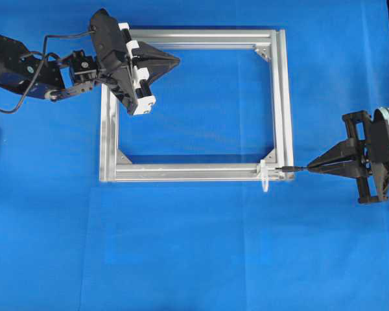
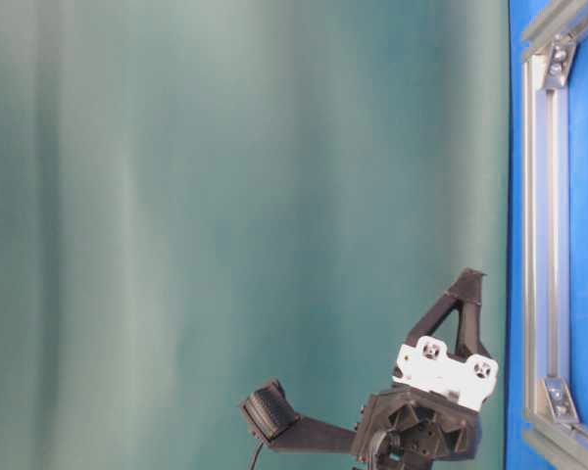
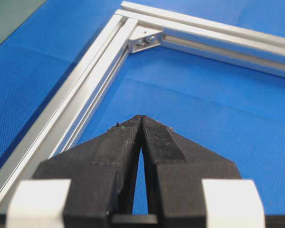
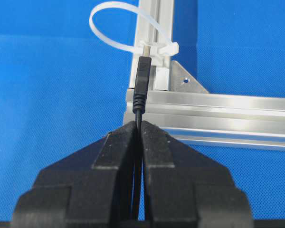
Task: Insert the wire through the string loop located on the right side.
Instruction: 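Carry the cable right and align the plug with the white zip-tie loop, then push the plug leftward through the white zip-tie loop with the right gripper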
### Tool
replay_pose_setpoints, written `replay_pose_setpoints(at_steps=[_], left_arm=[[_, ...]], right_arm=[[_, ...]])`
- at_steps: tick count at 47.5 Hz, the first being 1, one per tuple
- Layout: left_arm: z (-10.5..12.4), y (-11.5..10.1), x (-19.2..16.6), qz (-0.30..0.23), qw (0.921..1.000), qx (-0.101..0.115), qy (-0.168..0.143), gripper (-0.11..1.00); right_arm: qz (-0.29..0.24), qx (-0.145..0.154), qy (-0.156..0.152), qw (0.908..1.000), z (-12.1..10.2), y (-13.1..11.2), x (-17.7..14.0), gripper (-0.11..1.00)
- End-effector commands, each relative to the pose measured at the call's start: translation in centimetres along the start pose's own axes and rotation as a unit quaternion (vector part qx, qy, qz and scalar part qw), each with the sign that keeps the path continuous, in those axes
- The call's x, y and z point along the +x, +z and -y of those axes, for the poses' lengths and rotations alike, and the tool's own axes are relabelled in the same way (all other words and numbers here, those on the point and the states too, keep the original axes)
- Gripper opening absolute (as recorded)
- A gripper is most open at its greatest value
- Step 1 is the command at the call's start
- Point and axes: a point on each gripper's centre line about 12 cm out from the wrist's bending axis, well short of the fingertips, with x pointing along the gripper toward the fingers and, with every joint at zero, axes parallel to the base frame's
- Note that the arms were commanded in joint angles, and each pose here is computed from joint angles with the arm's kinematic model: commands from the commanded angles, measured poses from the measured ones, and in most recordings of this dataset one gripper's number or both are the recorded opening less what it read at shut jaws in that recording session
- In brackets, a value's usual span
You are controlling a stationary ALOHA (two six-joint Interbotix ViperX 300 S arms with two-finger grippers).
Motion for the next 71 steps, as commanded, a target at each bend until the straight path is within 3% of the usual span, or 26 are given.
replay_pose_setpoints(at_steps=[1,45,56,71], left_arm=[[0.0,1.7,-0.2,0.026,0.9997,0.000,-0.001,0.00],[0.0,1.7,-0.1,0.026,0.9997,0.000,-0.001,0.00],[0.1,1.8,-0.1,0.029,0.9996,0.000,-0.002,0.00],[0.1,1.8,-0.2,0.028,0.9996,0.001,-0.002,0.00]], right_arm=[[0.010,0.000,0.001,1.0000,-0.1,0.5,0.1,-0.04],[0.006,0.000,0.000,1.0000,-0.1,0.6,0.3,-0.04],[-0.002,-0.001,0.000,1.0000,-0.4,1.2,1.4,-0.04],[0.035,-0.006,-0.005,0.9994,-0.6,2.6,3.7,-0.04]])
